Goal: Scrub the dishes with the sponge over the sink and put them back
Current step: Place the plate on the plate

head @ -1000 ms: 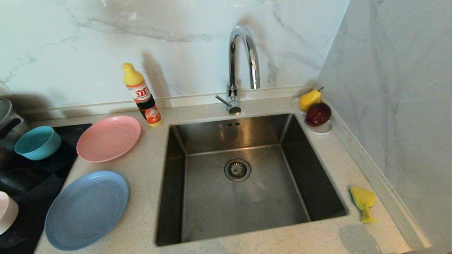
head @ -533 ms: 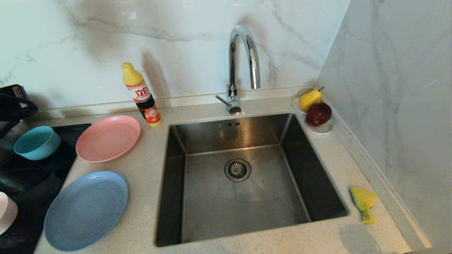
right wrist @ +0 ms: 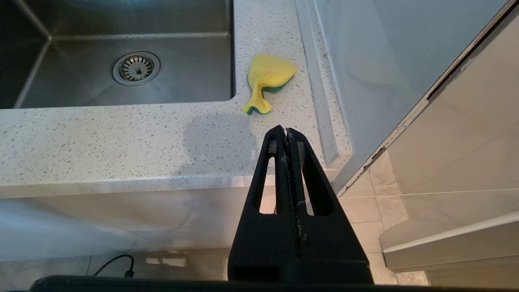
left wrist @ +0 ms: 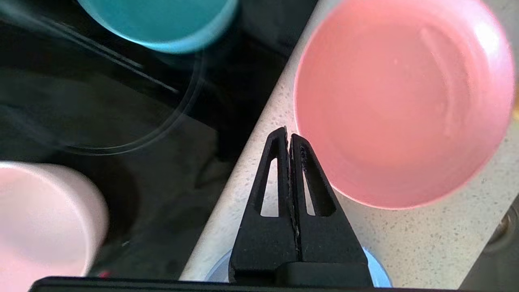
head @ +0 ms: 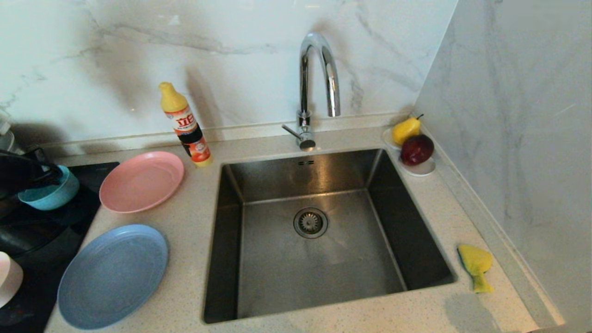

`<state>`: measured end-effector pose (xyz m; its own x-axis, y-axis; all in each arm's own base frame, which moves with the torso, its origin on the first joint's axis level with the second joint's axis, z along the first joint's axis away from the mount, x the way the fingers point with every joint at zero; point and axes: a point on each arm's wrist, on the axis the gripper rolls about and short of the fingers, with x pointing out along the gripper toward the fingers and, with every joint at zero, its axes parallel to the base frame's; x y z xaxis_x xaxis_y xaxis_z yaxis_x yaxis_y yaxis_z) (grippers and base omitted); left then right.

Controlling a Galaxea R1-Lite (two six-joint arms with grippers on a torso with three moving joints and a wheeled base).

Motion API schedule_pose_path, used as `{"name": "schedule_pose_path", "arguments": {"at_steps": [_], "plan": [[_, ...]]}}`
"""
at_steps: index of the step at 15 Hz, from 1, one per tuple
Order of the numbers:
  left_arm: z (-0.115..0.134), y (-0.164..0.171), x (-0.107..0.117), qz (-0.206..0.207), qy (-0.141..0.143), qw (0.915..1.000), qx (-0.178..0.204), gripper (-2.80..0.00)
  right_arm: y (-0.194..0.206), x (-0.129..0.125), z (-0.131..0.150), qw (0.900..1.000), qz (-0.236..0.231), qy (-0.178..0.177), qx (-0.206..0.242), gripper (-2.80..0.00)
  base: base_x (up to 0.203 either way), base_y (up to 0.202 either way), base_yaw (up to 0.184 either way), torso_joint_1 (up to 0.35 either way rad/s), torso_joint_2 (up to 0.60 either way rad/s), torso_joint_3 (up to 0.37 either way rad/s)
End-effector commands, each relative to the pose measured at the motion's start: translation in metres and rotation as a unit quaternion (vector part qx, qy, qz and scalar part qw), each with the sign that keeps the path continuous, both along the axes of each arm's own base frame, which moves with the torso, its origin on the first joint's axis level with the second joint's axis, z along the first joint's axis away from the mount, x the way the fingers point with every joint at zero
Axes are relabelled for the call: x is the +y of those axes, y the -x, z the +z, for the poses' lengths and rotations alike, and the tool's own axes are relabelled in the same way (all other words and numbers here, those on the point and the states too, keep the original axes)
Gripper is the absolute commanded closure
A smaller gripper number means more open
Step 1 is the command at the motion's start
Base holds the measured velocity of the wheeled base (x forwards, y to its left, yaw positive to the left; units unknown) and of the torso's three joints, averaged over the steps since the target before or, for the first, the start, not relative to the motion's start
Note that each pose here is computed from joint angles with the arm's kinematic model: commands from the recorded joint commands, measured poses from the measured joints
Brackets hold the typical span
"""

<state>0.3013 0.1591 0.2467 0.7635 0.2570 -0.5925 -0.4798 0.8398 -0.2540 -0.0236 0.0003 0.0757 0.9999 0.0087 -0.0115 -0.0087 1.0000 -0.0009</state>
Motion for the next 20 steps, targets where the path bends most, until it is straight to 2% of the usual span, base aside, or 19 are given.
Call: {"name": "schedule_pose_path", "arguments": {"at_steps": [1, 3, 4, 5, 7, 8, 12, 17, 20], "plan": [[-0.027, -0.018, 0.010, -0.001, 0.023, 0.9993, 0.030, 0.00, 0.000, 0.000, 0.000, 1.000, 0.000, 0.000, 0.000, 0.00, 0.000, 0.000, 0.000, 0.000, 0.00, 0.000], [-0.040, -0.029, 0.016, 0.005, 0.039, 0.9984, 0.041, 0.00, 0.000, 0.000, 0.000, 1.000, 0.000, 0.000, 0.000, 0.00, 0.000, 0.000, 0.000, 0.000, 0.00, 0.000], [-0.046, -0.033, 0.018, 0.005, 0.043, 0.9980, 0.046, -2.80, 0.000, 0.000, 0.000, 1.000, 0.000, 0.000, 0.001, 0.00, 0.000, 0.000, 0.000, 0.000, 0.00, 0.000], [-0.047, -0.034, 0.018, -0.001, 0.050, 0.9978, 0.044, -2.80, 0.000, 0.000, 0.000, 1.000, 0.000, 0.000, 0.000, 0.00, 0.000, 0.000, 0.000, 0.000, 0.00, 0.000], [-0.042, -0.033, 0.015, -0.034, 0.082, 0.9958, 0.024, -2.80, 0.000, 0.000, 0.000, 1.000, 0.000, 0.000, 0.000, 0.00, 0.000, 0.000, 0.000, 0.000, 0.00, 0.000], [-0.042, -0.033, 0.014, -0.034, 0.095, 0.9947, 0.020, -2.80, 0.000, 0.000, 0.000, 1.000, 0.000, 0.000, 0.000, 0.00, 0.000, 0.000, 0.000, 0.000, 0.00, 0.000], [-0.054, -0.045, 0.000, -0.045, 0.114, 0.9919, 0.032, -2.80, 0.000, 0.000, 0.000, 1.000, 0.000, 0.000, 0.001, 0.00, 0.000, 0.000, 0.000, 0.000, 0.00, 0.000], [-0.072, -0.060, -0.006, -0.045, 0.116, 0.9909, 0.053, -2.80, 0.000, 0.000, 0.000, 1.000, 0.001, 0.000, 0.000, 0.00, 0.000, 0.000, 0.000, 0.000, 0.00, 0.000], [-0.069, -0.065, -0.006, -0.047, 0.108, 0.9924, 0.037, -2.80, 0.000, 0.000, 0.000, 1.000, 0.000, 0.000, 0.000, 0.00, 0.000, 0.000, 0.000, 0.000, 0.00, 0.000]]}}
